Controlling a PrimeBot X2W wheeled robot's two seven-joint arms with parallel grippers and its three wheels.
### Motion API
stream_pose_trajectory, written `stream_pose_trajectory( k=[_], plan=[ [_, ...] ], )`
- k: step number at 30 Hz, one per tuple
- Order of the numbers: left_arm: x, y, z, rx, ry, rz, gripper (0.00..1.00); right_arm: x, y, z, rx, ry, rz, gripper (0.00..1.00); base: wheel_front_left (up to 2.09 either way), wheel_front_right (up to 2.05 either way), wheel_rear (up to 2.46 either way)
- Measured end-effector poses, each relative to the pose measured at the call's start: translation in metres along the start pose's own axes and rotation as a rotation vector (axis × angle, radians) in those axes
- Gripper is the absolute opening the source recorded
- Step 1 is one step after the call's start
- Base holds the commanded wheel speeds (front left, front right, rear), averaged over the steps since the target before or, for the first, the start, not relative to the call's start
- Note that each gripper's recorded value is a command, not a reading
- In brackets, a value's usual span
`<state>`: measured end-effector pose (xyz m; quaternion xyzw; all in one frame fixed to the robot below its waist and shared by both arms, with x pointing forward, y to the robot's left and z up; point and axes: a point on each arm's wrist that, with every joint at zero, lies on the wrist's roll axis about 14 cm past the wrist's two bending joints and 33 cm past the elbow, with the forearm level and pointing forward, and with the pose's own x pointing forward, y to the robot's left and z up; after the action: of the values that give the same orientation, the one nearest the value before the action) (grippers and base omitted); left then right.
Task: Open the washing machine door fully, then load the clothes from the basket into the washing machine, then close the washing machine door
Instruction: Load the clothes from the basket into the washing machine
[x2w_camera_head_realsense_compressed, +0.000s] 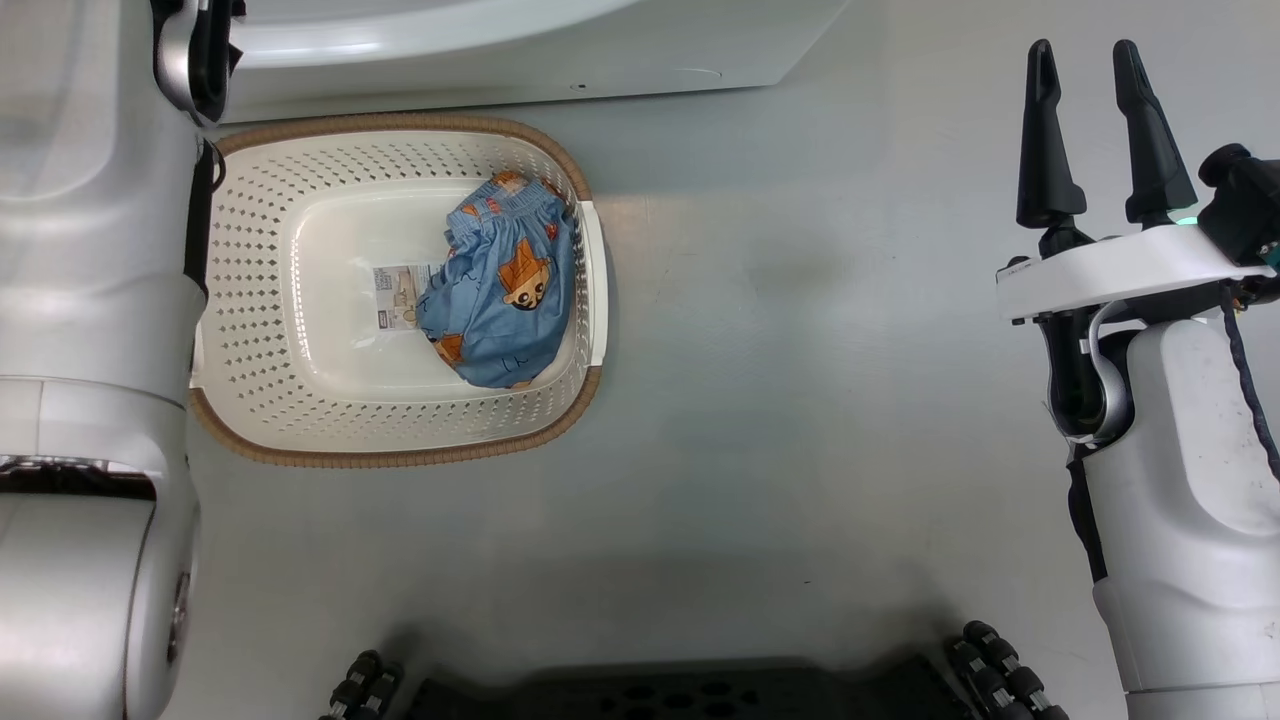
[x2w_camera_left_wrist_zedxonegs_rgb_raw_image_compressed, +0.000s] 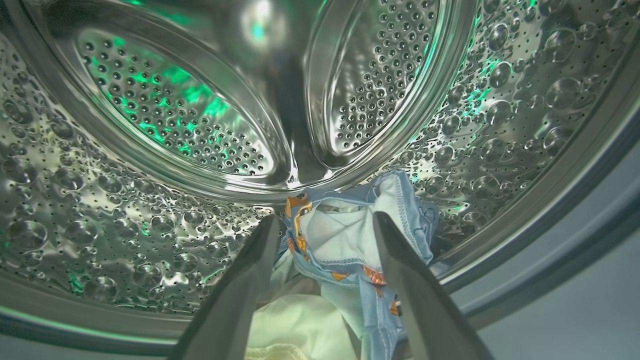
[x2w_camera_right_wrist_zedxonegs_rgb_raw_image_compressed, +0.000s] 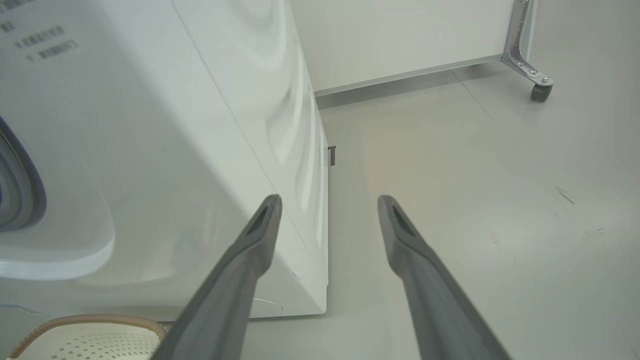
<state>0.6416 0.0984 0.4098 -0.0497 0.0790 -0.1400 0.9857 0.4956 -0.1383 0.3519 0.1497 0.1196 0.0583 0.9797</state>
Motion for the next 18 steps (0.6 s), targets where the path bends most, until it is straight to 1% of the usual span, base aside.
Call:
stream_pose_trajectory(
  k=[5,11,18],
  plan=[
    [-0.010,0.004,-0.002,-0.019,-0.010,0.024,1.00,0.001,0.006,0.002,0.001,-0.005,0.014,1.00,0.00,0.00,0.00],
    [-0.022,-0.002,-0.010,-0.034,-0.012,0.018,1.00,0.000,0.008,0.003,0.004,-0.006,0.018,1.00,0.00,0.00,0.00],
    [-0.036,0.005,-0.016,-0.048,-0.013,0.055,1.00,-0.003,0.009,0.001,0.007,0.000,0.020,1.00,0.00,0.00,0.00]
  ],
)
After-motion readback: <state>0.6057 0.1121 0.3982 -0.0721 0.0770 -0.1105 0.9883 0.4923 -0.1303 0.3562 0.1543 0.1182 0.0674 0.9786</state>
